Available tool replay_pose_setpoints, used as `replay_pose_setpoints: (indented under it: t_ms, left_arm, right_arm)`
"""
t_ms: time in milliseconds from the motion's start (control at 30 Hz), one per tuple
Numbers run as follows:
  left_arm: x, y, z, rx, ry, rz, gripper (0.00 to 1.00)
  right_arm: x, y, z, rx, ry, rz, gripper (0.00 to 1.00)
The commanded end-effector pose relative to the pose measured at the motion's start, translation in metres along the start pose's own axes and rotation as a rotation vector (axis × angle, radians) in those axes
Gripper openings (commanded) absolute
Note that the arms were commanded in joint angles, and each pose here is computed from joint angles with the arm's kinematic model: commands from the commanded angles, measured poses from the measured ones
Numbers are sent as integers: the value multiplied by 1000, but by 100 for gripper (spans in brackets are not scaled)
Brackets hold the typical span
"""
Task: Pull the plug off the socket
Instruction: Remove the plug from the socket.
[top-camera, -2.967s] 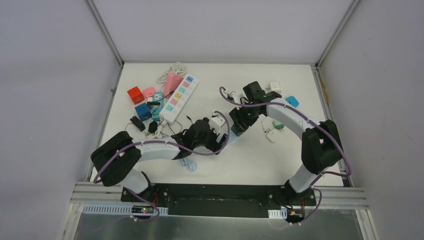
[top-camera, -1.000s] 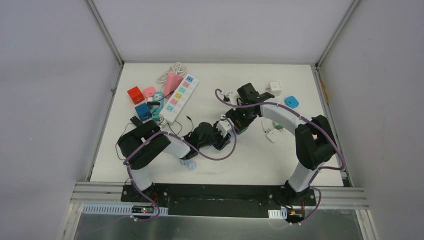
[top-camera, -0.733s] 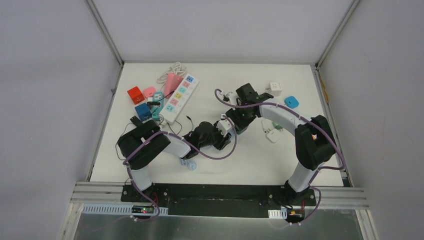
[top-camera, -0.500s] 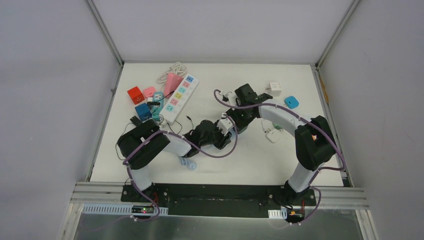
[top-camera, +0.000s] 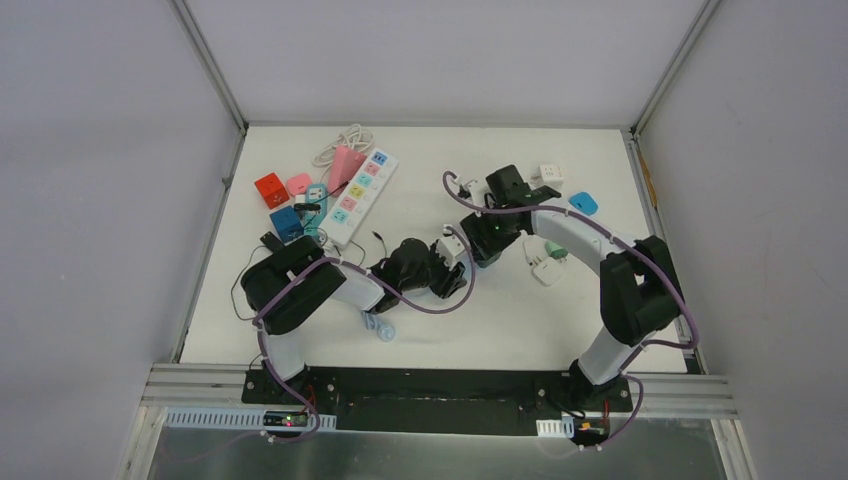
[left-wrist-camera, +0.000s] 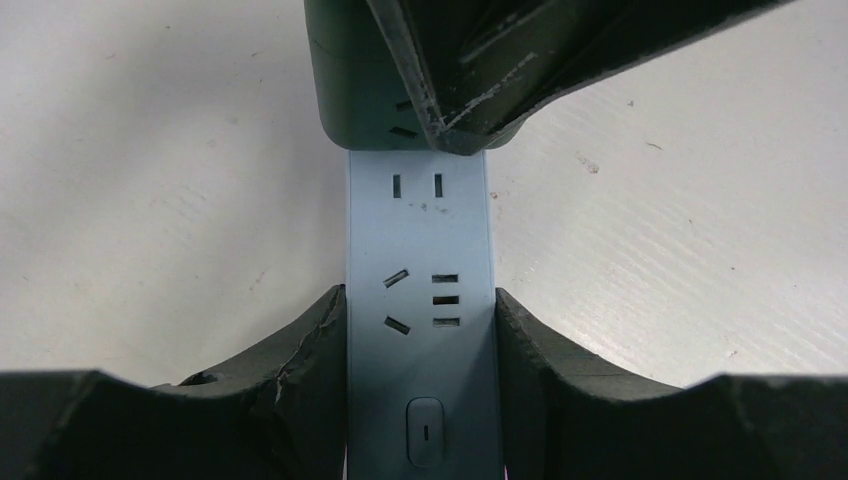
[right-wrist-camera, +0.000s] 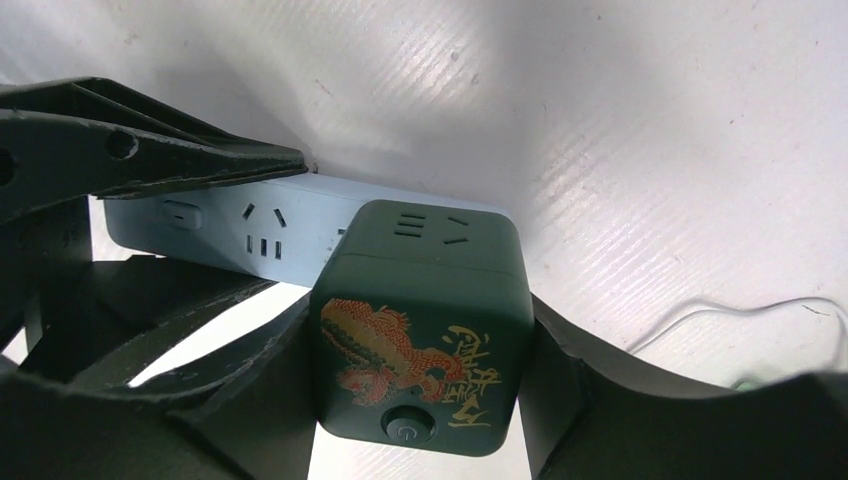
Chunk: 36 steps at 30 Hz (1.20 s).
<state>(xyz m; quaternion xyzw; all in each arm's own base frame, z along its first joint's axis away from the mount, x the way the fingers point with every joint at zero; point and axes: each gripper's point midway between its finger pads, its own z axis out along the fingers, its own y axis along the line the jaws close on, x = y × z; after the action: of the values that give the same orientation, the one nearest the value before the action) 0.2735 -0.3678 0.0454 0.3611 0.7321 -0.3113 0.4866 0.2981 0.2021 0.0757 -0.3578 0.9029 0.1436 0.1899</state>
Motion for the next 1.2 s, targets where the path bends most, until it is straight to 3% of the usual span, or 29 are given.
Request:
replay_pose_setpoints:
  t_ms: [0, 133, 367, 500, 667, 867, 1167]
  left_arm:
    - [45, 10, -7, -23, 149, -66, 0]
    - [47, 16, -5, -38, 160, -74, 0]
    - [57, 20, -6, -40, 167, -97, 0]
    - [59, 21, -5, -29, 171, -102, 0]
    - [59, 22, -4, -26, 183, -110, 0]
    - [60, 23, -3, -31, 190, -109, 0]
    - [66, 25, -6, -31, 218, -101, 0]
  right_arm:
    - [-26, 39, -17, -67, -102, -128, 0]
    - [-25, 62, -6, -97, -63, -187, 0]
    - [-20, 25, -29, -134, -101, -67, 0]
    - [-19, 27, -33, -166, -113, -43, 0]
    - [-20, 37, -15, -48, -71, -160, 0]
    - [-21, 64, -13, -130, -55, -200, 0]
    - [-21, 10, -42, -198, -137, 83, 0]
